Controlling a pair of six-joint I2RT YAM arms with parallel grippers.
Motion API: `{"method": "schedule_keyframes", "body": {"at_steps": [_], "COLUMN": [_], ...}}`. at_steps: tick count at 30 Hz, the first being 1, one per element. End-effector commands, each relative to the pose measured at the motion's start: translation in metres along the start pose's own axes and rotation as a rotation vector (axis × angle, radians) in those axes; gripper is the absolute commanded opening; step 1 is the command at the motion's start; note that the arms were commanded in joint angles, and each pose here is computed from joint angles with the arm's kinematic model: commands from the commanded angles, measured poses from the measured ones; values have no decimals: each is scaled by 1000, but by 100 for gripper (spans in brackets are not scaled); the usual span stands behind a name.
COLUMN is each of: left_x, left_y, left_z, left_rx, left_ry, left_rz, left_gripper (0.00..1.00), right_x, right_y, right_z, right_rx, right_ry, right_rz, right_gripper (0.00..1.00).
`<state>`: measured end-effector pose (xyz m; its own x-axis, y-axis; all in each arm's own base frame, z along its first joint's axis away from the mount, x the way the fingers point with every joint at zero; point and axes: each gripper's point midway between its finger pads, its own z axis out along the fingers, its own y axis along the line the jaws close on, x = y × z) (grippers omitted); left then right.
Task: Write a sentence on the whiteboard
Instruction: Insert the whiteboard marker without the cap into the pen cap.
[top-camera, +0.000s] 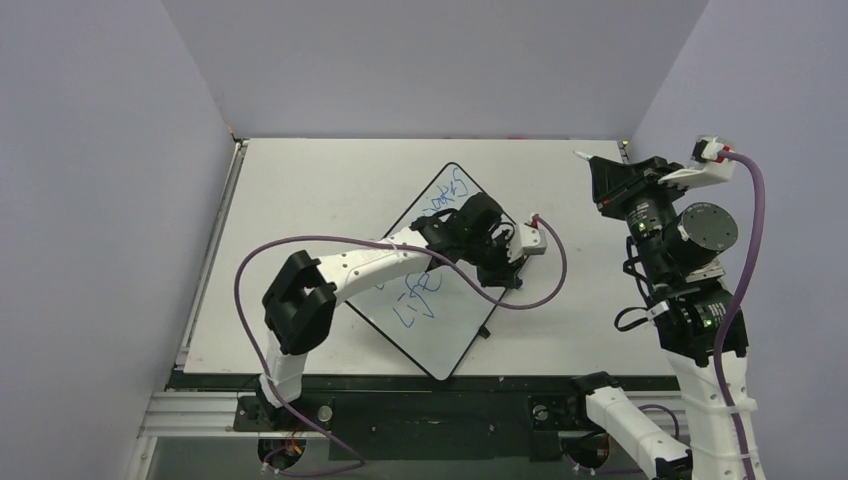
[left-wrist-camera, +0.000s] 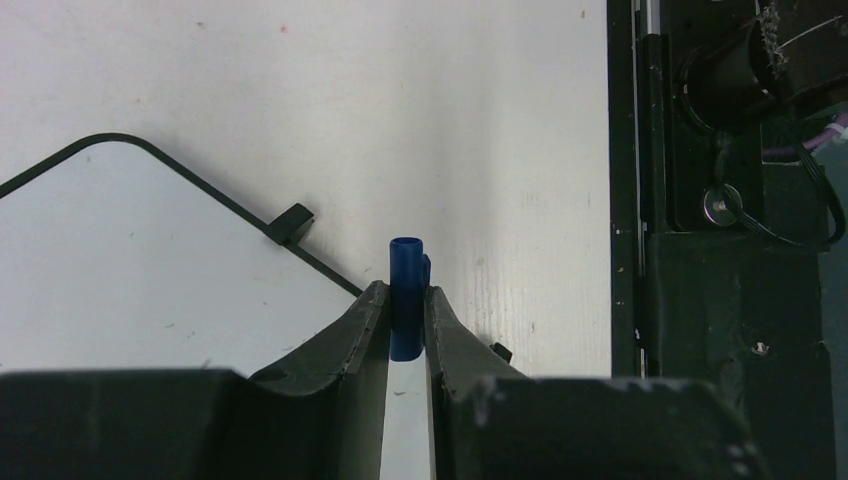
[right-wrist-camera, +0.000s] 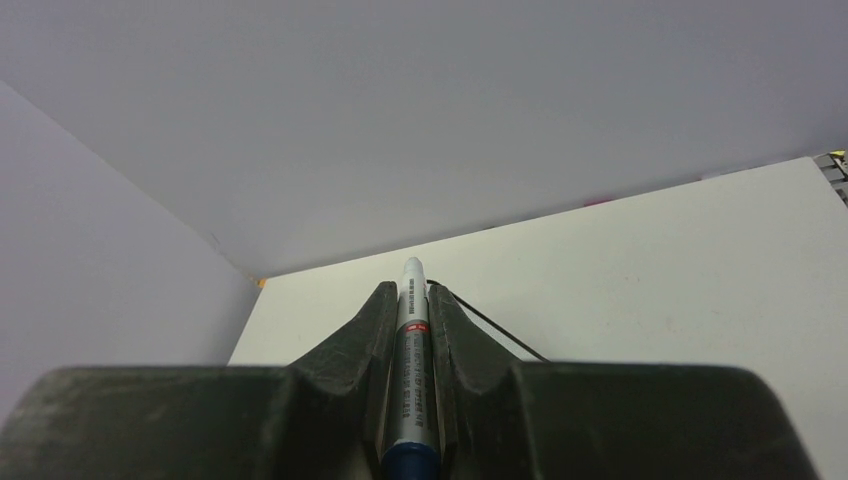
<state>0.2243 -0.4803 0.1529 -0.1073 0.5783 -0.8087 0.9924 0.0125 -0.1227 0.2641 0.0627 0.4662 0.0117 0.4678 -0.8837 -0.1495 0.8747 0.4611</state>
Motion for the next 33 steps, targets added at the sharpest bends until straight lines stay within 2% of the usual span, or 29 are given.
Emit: {"method": "schedule_keyframes", "body": {"at_steps": [1,3,4,5,6,7,8,9,21,24,29,33], "left_x": [-51,-54,-42,-52,-37,-45,-32,-37,-23,-28,-12,-17], "left_y": [3,-1,-1,-2,-3,-4,-4,-4,26,26,30,19], "left_z": [-47,-59,-58,-69,-68,-79,-80,-90,-173,-192,-205,-220], "left_rx": [-78,-81,-82,-102,-103,-128,-133,-158,-417,-471,-537,-567], "left_ry": [-164,-191,-178,-216,-196,-230,-216,-234,-273,-354,-379,-463], "left_rz": [82,121,122,175,179,225,223,234,8,33,51,132], "left_gripper": [0,0,0,0,0,0,0,0,0,0,0,0], "right_x": [-14,-12,-12,-9,-8,-6,-6,-4,36,52,81,109], "right_y": [15,17,19,19,21,20,22,22,27,31,48,63], "right_z": [6,9,10,12,13,15,15,16,31,35,38,37], "right_rx": [-58,-70,-80,-81,-90,-90,-98,-99,-172,-208,-326,-418], "right_ry": [-32,-22,-23,-16,-16,-11,-12,-8,97,149,259,360], "right_rz": [17,22,24,29,32,38,40,45,78,90,128,146], "right_gripper": [0,0,0,0,0,0,0,0,0,0,0,0]}}
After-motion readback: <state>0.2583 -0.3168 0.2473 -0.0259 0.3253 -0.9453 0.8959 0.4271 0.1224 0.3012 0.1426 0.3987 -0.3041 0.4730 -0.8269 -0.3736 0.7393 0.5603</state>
